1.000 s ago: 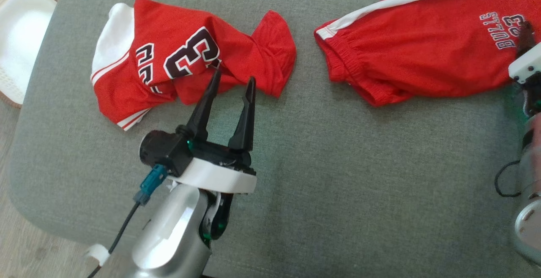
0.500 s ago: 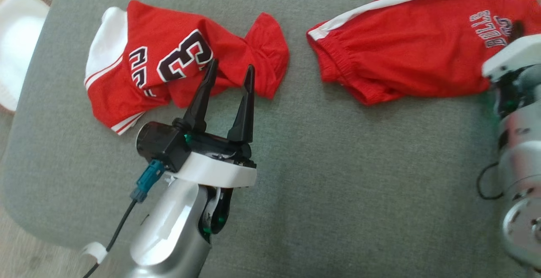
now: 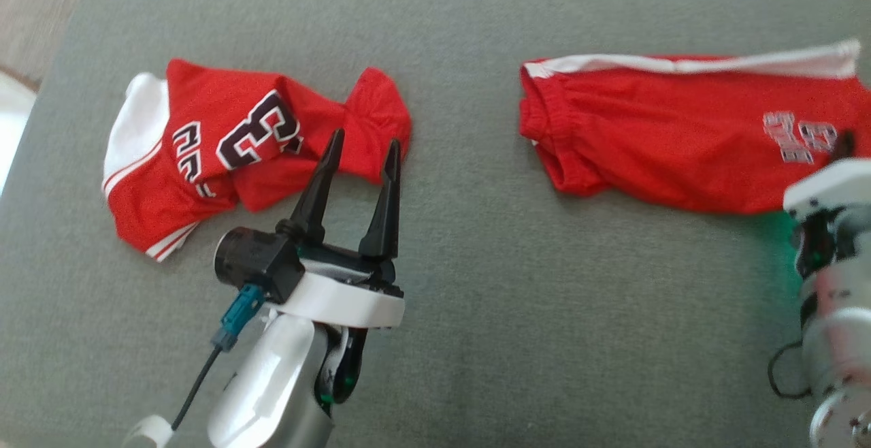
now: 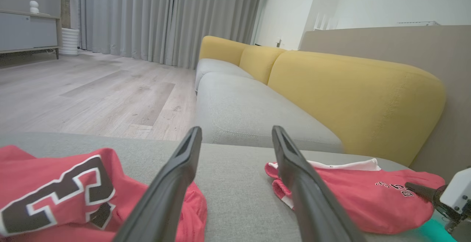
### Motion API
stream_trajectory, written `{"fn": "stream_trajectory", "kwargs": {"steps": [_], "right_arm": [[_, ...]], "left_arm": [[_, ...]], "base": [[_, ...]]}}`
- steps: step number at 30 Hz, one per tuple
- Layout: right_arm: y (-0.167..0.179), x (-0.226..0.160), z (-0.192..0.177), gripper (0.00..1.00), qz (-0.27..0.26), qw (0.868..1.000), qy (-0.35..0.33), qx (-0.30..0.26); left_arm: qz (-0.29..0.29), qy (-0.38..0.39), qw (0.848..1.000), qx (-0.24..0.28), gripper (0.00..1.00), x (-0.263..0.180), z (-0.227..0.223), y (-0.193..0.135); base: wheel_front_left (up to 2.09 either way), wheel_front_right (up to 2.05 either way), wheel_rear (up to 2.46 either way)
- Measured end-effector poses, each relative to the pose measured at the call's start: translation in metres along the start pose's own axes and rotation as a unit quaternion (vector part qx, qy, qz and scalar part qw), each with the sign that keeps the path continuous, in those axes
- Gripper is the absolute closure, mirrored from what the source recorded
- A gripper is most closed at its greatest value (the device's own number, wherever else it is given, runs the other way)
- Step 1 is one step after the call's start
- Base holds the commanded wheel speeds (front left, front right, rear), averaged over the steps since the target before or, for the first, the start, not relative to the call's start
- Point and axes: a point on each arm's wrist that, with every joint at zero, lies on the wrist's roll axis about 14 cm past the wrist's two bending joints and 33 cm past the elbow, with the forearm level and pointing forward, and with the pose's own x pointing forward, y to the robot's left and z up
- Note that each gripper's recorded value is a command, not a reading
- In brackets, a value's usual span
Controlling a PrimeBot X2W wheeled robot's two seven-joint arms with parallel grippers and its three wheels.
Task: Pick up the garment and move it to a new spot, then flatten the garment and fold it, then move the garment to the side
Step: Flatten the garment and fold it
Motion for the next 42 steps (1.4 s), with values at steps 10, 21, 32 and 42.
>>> {"fn": "stream_trajectory", "kwargs": {"steps": [10, 21, 32, 42], "right_arm": [[-0.063, -0.035, 0.018, 1.0, -0.066, 0.996, -0.046, 0.029], [-0.053, -0.038, 0.018, 1.0, -0.056, 0.996, -0.066, 0.025], [0.035, -0.04, 0.038, 1.0, 0.066, 0.992, -0.102, -0.016], [0.12, -0.063, 0.028, 1.0, 0.201, 0.973, -0.106, -0.033]], "left_arm": [[-0.039, -0.006, 0.999, -0.005, 0.0, -0.002, 0.004, -0.028], [-0.051, 0.008, 0.999, -0.002, 0.0, -0.002, -0.006, -0.033], [-0.042, 0.003, 0.999, 0.003, 0.0, -0.01, 0.001, -0.029], [-0.029, 0.002, 1.0, 0.004, 0.0, -0.021, 0.003, -0.022]], "base": [[0.0, 0.0, 0.0], [0.0, 0.0, 0.0], [0.0, 0.0, 0.0], [0.0, 0.0, 0.0]]}}
